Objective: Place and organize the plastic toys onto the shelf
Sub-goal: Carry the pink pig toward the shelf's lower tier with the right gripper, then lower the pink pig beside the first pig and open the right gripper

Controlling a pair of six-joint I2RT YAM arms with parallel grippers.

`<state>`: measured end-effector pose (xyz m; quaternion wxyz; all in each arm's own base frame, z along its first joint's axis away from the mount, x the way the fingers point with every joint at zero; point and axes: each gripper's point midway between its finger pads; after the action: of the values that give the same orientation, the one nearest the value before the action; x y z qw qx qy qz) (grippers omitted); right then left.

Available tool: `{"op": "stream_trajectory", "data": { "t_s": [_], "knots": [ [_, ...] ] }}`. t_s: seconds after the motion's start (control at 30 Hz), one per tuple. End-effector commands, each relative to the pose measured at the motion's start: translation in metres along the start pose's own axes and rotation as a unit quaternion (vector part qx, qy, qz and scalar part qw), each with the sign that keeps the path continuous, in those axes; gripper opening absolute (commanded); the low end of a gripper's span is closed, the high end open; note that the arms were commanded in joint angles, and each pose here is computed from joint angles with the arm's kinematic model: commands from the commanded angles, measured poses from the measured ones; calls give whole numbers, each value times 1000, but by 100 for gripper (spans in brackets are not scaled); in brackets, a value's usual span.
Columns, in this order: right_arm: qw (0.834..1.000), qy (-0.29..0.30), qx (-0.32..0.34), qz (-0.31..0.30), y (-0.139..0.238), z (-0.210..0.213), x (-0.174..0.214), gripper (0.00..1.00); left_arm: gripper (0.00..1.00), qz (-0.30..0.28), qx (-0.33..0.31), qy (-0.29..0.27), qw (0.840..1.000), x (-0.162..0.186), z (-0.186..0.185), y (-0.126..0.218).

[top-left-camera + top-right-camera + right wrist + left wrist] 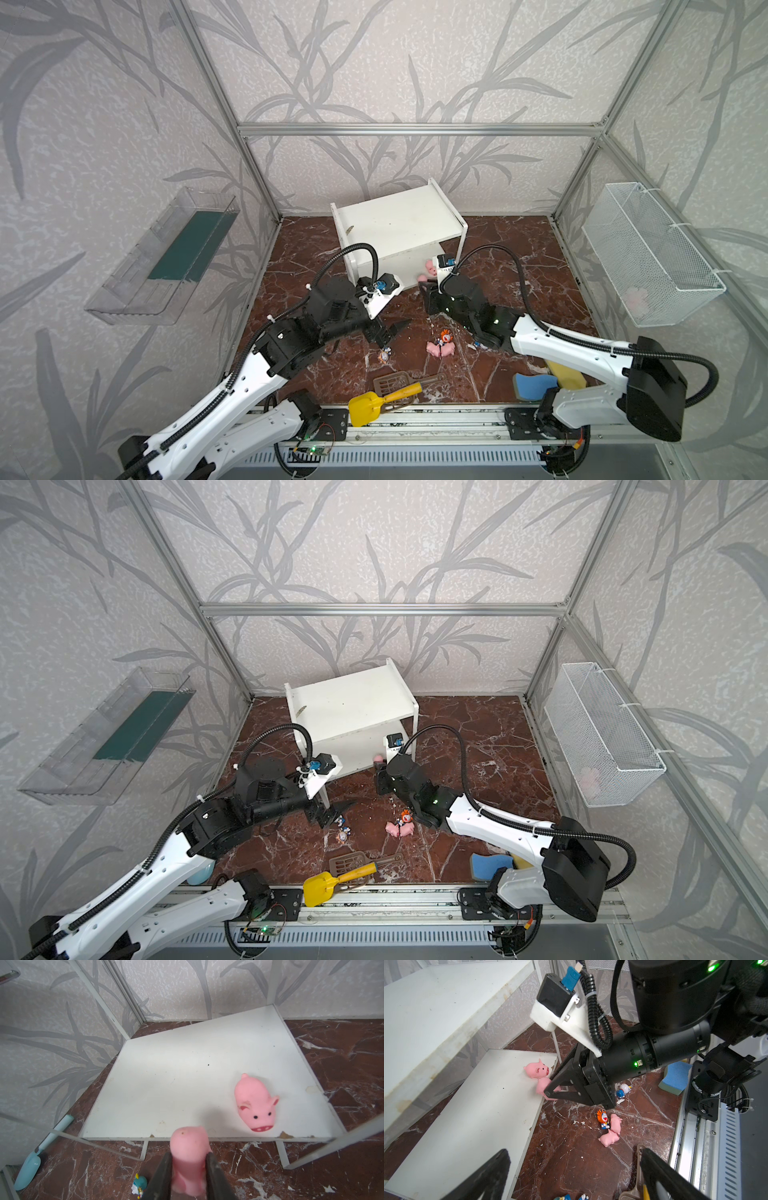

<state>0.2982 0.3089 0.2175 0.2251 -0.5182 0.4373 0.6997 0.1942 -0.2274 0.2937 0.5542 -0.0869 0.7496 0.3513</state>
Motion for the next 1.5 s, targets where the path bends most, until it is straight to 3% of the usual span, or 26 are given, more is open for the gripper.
{"op": "stream_trajectory", "data": {
  "t_s": [0.0,1.0,1.47],
  "knots": [
    [1000,-9,14,-25,-6,-2,-4,28,99,-5,1,-11,1000,1,0,2],
    [997,-25,42,-55,-28,-5,-10,29,99,-6,1,-11,1000,1,0,3],
    [996,-29,61,-51,-37,-9,-3,37,99,-7,2,-11,1000,0,0,3]
  ]
}}
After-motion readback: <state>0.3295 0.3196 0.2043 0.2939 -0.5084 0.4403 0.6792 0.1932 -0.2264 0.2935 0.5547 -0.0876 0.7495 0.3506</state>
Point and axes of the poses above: each gripper's point midway between its finger pads, its own y axis back along the fingers, its own z axis along the line the jaws close on, x = y × z, and after that the axes turned 15 degrees about y, right-handed
